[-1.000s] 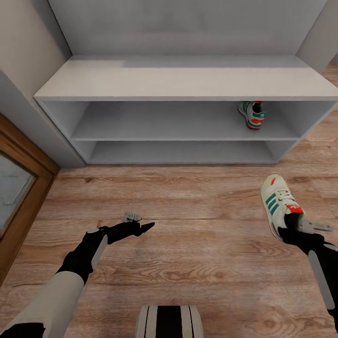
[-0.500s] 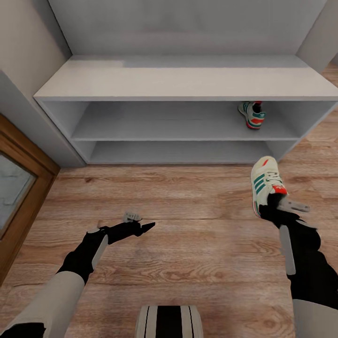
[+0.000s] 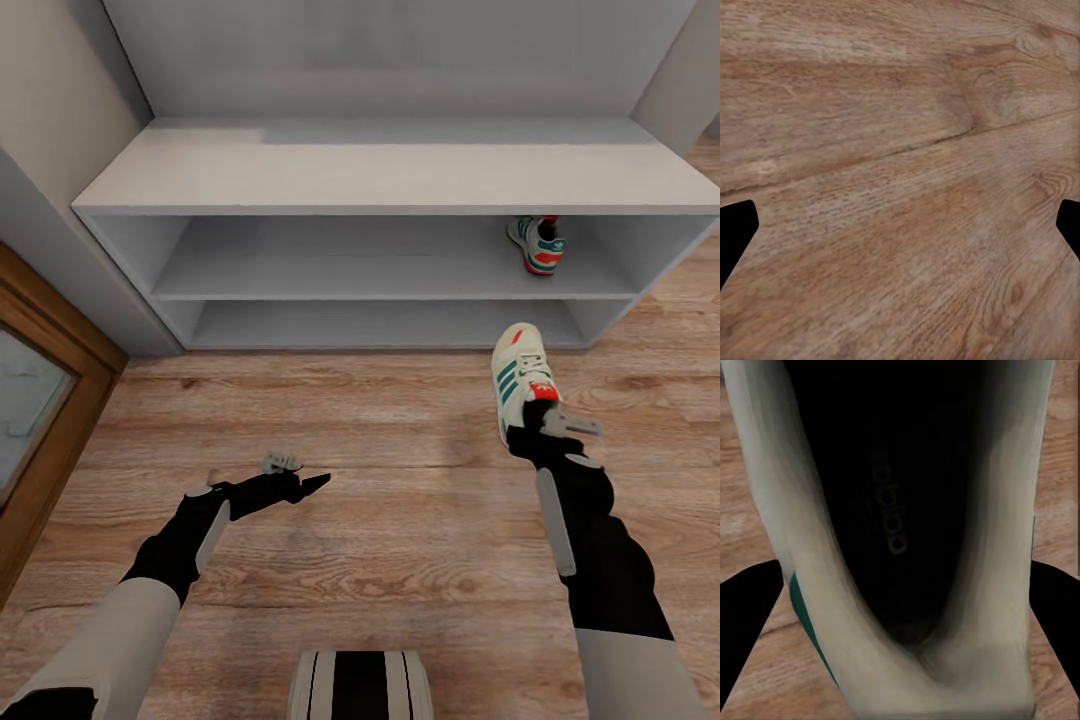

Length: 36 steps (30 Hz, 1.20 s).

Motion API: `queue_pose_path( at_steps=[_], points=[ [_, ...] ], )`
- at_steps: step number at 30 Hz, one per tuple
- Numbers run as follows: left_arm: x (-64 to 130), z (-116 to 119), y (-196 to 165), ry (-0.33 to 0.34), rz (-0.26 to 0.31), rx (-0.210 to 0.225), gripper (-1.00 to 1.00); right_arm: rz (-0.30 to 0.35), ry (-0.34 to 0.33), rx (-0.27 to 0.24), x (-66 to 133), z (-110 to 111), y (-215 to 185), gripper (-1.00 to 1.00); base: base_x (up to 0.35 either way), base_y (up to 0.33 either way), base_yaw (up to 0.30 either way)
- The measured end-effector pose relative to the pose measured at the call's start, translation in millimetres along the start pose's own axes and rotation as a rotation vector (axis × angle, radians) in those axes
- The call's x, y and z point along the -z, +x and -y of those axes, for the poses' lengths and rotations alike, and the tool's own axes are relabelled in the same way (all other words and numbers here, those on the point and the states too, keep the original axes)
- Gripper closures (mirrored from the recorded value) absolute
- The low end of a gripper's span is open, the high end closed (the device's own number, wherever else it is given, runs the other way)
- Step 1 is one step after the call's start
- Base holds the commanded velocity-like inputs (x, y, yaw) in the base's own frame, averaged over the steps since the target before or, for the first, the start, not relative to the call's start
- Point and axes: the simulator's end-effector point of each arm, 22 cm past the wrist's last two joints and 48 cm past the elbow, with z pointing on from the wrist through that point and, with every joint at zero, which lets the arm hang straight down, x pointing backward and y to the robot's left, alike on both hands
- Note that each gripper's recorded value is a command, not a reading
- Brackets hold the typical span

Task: Pick up the two gym shoes and the two sandals from the corridor floor and place them onto the hallstand (shoe rack) in the corridor, making sure they are on the rack and not on the floor. Arrange them so the two gym shoes are next to each other and the two sandals are next to each other.

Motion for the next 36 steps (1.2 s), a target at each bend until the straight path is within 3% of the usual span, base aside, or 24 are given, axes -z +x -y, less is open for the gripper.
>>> queue_pose_path(
  at_steps=[7, 10, 11, 17, 27, 33, 34, 35, 36],
  points=[
    [0.0, 0, 0, 0.001, 0.000, 0.000, -1.00, 0.004, 0.010, 0.011, 0.9, 0, -1, 1.00, 0.005, 0.000, 0.000],
    [0.0, 0, 0, 0.002, 0.000, 0.000, -1.00, 0.015, 0.042, 0.041, 1.3, 7, -4, 1.00, 0.140, 0.000, 0.000],
    [0.1, 1, 0, 0.002, 0.000, 0.000, -1.00, 0.029, 0.087, 0.084, 2.4, 15, -8, 1.00, 0.252, 0.000, 0.000],
    [0.1, 1, 0, 0.002, 0.000, 0.000, -1.00, 0.065, 0.192, 0.198, 7.8, 29, -17, 1.00, 0.228, 0.000, 0.000],
    [-3.2, 6, 0, 0.013, 0.002, 0.004, -1.00, 0.070, 0.207, 0.220, 8.7, 31, -19, 1.00, 0.019, 0.000, 0.000],
    [-23.0, 40, 1, 0.074, 0.009, 0.024, -1.00, 0.069, 0.204, 0.221, 8.2, 30, -18, 1.00, 0.000, 0.000, 0.094],
    [-31.2, 70, 8, 0.159, -0.018, 0.003, -1.00, 0.073, 0.188, 0.227, 8.4, 23, -18, 1.00, 0.000, 0.000, 0.196],
    [-33.2, 80, 12, 0.188, -0.030, -0.007, -1.00, 0.074, 0.188, 0.234, 8.5, 21, -18, 1.00, 0.000, 0.000, 0.211],
    [-35.2, 109, 23, 0.287, -0.070, -0.039, -1.00, 0.078, 0.172, 0.242, 8.8, 13, -18, 1.00, 0.000, 0.000, 0.215]
  ],
)
